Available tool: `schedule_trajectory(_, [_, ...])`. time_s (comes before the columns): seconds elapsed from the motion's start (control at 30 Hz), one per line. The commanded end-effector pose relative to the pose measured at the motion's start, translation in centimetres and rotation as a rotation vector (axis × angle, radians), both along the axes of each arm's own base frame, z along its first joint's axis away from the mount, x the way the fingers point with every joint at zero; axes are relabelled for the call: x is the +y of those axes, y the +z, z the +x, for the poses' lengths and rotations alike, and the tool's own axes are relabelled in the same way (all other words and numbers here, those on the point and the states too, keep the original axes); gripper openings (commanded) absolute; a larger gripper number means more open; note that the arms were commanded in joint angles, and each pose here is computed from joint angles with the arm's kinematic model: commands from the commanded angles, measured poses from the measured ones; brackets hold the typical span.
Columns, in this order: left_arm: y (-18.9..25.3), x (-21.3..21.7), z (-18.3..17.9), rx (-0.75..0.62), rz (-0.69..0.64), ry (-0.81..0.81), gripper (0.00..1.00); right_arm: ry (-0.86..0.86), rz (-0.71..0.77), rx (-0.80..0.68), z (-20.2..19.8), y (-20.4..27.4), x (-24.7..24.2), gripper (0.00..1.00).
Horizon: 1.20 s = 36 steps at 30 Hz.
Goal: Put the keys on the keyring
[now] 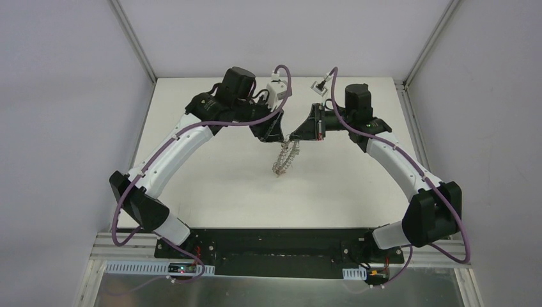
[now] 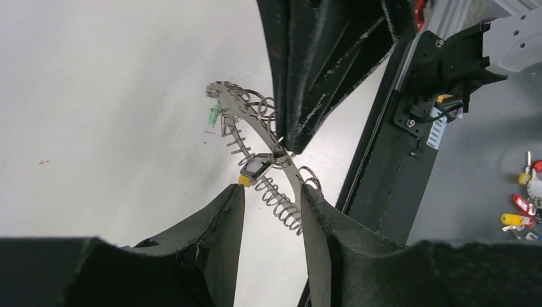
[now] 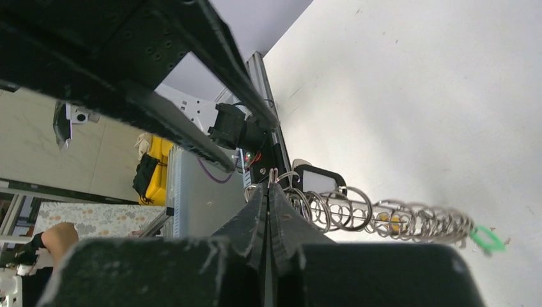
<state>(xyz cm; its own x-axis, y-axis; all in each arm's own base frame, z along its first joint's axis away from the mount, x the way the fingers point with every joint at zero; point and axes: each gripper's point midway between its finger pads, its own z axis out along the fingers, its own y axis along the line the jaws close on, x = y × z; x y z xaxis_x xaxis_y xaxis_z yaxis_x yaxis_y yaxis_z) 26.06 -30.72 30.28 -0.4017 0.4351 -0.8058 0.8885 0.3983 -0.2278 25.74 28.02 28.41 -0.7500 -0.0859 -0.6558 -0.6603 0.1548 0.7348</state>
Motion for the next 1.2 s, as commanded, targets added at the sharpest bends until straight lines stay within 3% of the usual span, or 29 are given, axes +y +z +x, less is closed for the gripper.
schedule_trajectory(0.0, [2.0, -0.7, -0.5, 0.043, -0.136, -0.012, 0.39, 0.100, 0.082, -0.158, -1.8, 3.3, -0.3, 0.00])
schedule_trajectory(0.33, [3.2, -2.2, -1.6, -0.015, -0.260, -0.176, 0.41, 0.145, 0.101, -0.182, -2.5, 3.9, -0.4, 0.00])
schedule_trajectory(0.67, [2.6, -2.0, -2.2, 0.030, -0.279, -0.205, 0.25, 0.138, 0.097, -0.177, -2.6, 3.6, -0.5, 0.00])
schedule_trajectory(1.17, [2.2, -1.8, -2.3, 0.076, -0.292, -0.195, 0.10, 0.128, 0.093, -0.167, -2.3, 3.5, -0.5, 0.00])
